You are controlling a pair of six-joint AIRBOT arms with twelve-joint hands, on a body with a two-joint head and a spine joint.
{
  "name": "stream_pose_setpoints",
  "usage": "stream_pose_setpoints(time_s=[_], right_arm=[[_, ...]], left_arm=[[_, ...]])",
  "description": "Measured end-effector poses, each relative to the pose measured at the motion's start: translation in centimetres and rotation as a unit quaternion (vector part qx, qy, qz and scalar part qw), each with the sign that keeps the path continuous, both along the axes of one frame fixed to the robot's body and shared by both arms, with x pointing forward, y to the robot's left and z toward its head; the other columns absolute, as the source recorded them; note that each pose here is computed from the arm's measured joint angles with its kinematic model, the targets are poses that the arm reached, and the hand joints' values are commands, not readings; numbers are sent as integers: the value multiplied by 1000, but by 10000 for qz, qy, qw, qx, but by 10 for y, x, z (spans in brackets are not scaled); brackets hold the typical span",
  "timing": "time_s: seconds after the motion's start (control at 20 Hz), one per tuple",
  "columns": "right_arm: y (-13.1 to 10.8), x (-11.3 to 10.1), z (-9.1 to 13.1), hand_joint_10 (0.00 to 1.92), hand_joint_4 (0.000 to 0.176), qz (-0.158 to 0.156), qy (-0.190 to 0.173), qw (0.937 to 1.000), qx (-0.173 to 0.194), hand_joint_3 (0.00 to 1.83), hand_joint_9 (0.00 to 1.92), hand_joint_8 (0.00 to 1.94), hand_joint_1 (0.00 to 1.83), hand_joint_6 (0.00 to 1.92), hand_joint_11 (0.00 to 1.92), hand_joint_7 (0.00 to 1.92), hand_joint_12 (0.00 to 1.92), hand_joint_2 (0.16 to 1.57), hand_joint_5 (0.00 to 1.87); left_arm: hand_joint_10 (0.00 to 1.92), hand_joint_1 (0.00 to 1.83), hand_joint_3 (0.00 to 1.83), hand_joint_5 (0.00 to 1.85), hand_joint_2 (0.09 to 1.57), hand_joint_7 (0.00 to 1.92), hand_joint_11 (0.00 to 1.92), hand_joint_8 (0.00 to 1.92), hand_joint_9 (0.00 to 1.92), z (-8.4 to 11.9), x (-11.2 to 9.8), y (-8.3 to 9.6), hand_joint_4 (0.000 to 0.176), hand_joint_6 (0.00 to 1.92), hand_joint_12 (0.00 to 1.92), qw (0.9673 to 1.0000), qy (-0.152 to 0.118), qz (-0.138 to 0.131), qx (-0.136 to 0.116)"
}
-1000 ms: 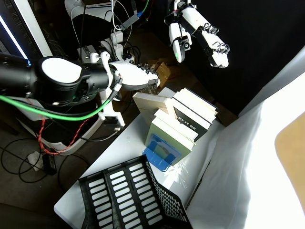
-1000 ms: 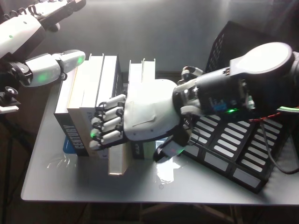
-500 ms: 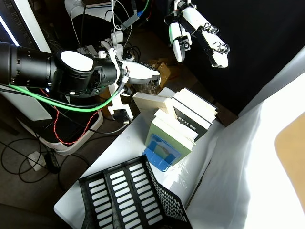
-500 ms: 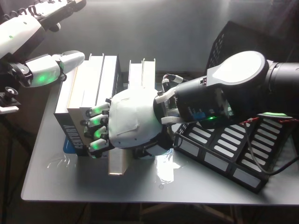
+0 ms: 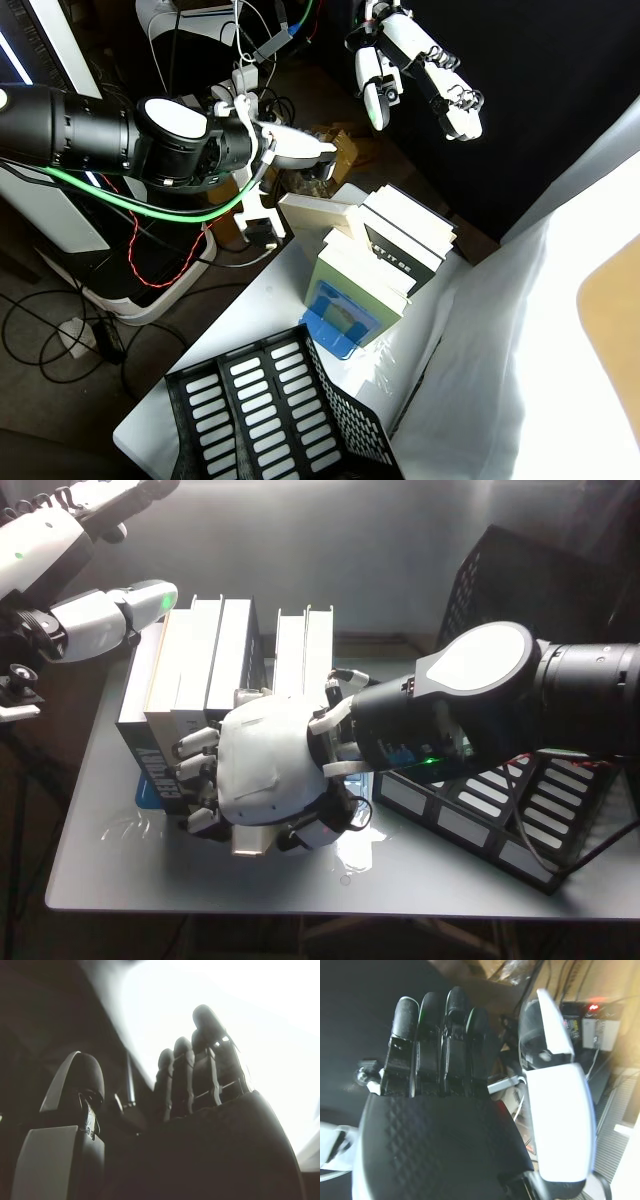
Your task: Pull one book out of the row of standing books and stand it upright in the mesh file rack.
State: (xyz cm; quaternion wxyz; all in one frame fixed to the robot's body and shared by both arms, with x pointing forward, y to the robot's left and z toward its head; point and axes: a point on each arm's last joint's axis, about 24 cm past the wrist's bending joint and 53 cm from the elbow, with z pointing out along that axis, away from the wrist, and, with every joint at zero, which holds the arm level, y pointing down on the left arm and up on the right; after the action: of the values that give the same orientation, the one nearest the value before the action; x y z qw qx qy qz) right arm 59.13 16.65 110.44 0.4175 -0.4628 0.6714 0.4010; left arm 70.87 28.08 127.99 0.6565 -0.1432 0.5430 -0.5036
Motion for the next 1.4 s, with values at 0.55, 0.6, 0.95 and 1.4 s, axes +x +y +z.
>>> stream_pose_setpoints(time_s=[0.55,0.6,0.95,1.4], right_arm=[[4,4,-7,567,0,-98,-3,9999,-40,2,45,365,856,1131,0,378,1102,1243,262],[5,4,-9,608,0,-112,0,9999,-49,0,8,359,873,1082,0,360,1168,1217,335],[3,12,-22,646,0,-259,22,9996,-133,0,4,357,839,895,0,391,1165,1188,389],[0,21,-25,516,0,-324,-74,9992,-202,0,18,68,1003,755,0,358,751,1215,335]], left_arm=[[354,590,1,183,1370,171,0,9,0,1,-1,0,0,5,1553,10000,-24,-20,-31],[375,605,0,179,1365,170,0,6,0,2,-1,0,0,2,1572,10000,-26,-21,-32],[433,750,0,224,1316,199,0,7,0,4,-3,-1,0,5,1636,9999,-77,-55,-68],[459,660,3,203,1335,174,0,9,0,4,-6,-10,0,2,1808,9997,-143,-200,-56]])
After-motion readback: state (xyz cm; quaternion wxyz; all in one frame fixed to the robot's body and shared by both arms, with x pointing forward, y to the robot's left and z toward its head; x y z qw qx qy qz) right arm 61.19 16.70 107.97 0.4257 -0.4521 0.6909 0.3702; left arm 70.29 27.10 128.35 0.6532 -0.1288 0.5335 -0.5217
